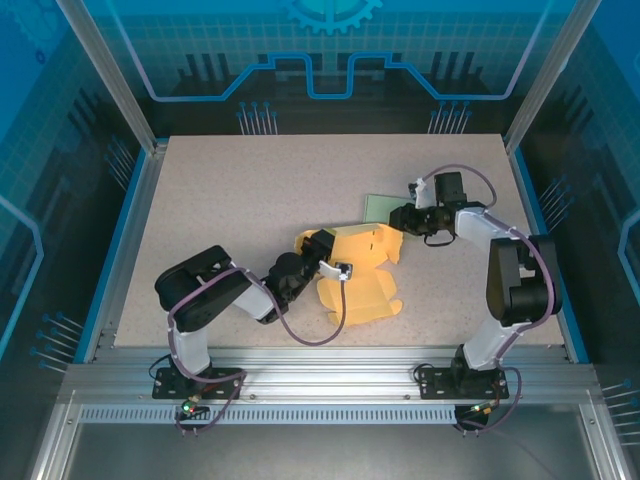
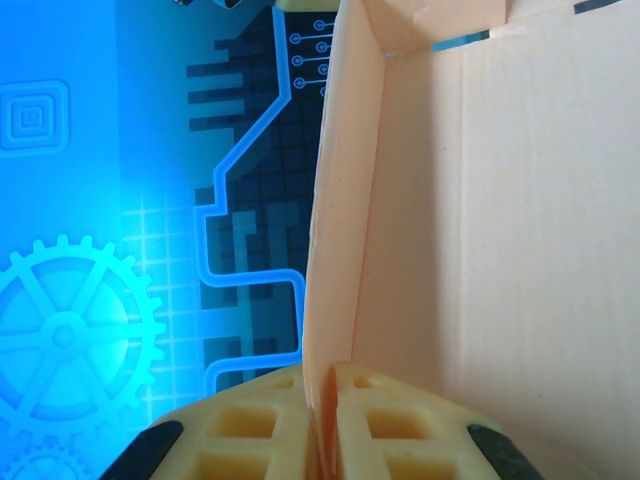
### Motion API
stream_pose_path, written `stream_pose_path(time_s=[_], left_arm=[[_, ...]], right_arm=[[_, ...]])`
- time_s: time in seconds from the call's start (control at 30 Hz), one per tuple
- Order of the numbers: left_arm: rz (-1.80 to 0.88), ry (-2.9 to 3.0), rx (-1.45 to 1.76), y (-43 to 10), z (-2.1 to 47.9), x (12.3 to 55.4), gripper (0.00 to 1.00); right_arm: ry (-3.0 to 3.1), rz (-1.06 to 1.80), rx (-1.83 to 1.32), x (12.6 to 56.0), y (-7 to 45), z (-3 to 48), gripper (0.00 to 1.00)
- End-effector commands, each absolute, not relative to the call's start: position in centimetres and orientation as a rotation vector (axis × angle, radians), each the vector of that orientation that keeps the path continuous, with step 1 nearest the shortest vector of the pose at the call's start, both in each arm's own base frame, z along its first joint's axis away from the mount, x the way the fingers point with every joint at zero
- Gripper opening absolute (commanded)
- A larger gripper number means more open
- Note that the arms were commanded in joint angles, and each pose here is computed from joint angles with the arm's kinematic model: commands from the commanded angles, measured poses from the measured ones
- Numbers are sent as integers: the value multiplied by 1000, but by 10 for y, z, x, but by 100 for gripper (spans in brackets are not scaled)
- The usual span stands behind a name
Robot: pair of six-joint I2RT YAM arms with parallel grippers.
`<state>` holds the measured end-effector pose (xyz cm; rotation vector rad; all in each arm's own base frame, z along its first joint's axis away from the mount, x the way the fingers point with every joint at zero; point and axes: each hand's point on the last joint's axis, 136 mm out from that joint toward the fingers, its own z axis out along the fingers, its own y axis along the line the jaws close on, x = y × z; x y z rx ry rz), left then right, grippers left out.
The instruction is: Fold the paper box
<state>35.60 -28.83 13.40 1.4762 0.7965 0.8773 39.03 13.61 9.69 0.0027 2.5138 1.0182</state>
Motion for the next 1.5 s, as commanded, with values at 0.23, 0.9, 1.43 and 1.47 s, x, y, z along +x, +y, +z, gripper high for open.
stream_pose_path(time_s=[0.23, 0.9, 1.43, 1.47], left_arm=[[905, 797, 1424, -288, 149, 363, 12], [962, 848, 1459, -277, 127, 378, 12], [976, 883, 1444, -271, 124, 385, 12], [975, 886, 1444, -271, 124, 385, 12]], right_arm=[[2372, 1234, -43, 373, 161, 138, 36], [2303, 1302, -39, 339, 164, 144, 76], [2312, 1323, -90, 324, 173, 123, 65], [2315, 1323, -97, 322, 174, 121, 65]])
